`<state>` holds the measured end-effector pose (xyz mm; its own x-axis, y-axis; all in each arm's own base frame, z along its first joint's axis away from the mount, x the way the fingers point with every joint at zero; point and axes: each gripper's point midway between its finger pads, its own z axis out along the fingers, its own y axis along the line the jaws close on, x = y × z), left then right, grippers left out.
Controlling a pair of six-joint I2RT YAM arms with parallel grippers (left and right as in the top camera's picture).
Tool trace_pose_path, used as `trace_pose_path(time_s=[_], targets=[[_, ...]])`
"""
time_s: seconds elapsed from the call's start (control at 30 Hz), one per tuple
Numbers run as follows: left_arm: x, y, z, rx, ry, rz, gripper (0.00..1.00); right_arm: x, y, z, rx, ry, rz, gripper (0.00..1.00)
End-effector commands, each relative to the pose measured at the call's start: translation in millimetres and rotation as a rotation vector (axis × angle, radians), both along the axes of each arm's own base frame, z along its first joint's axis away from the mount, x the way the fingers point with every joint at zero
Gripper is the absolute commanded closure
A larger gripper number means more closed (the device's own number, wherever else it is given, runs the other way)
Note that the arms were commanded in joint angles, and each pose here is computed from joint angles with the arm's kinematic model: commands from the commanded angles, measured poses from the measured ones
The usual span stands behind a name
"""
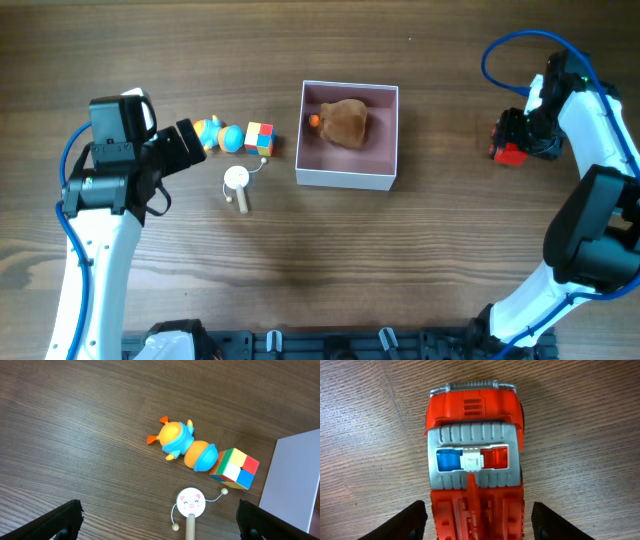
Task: Pack container
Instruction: 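Move the right gripper to the red fire truck and grasp it, then carry the red fire truck into the box beside the plush, release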
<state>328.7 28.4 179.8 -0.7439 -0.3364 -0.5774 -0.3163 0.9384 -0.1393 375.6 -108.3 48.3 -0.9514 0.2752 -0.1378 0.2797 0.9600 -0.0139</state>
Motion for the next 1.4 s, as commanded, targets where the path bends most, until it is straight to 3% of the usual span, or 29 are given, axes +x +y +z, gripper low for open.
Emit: trace_pose_path(time_s=[0.0, 0.33, 0.5, 0.73, 0.97, 1.17, 1.37], targets=[[4, 4, 6, 0.020, -0.014, 0.001, 0.00, -5, 3, -13, 0.014, 0.037, 0.017, 0.37], [4, 4, 6, 0.021, -0.014, 0.001, 0.00, -5, -1, -15, 0.002, 0.049, -0.020, 0.61], [4, 4, 6, 0.020, -0.014, 0.002, 0.00, 5, 2, 8, 0.012, -0.003, -0.047, 0.73], [4, 4, 6, 0.021, -0.014, 0.001, 0.00, 29, 65, 122, 0.026, -0.229, 0.041, 0.82], [4, 4, 6, 0.021, -0.014, 0.001, 0.00, 12, 175, 203, 0.043, -0.429, 0.186, 0.92], [4, 4, 6, 0.020, -0.014, 0.002, 0.00, 5, 232, 191, 0.017, -0.432, 0.166, 0.93], [4, 4, 6, 0.021, -0.014, 0.001, 0.00, 17, 266, 127, 0.021, -0.339, 0.174, 0.93]])
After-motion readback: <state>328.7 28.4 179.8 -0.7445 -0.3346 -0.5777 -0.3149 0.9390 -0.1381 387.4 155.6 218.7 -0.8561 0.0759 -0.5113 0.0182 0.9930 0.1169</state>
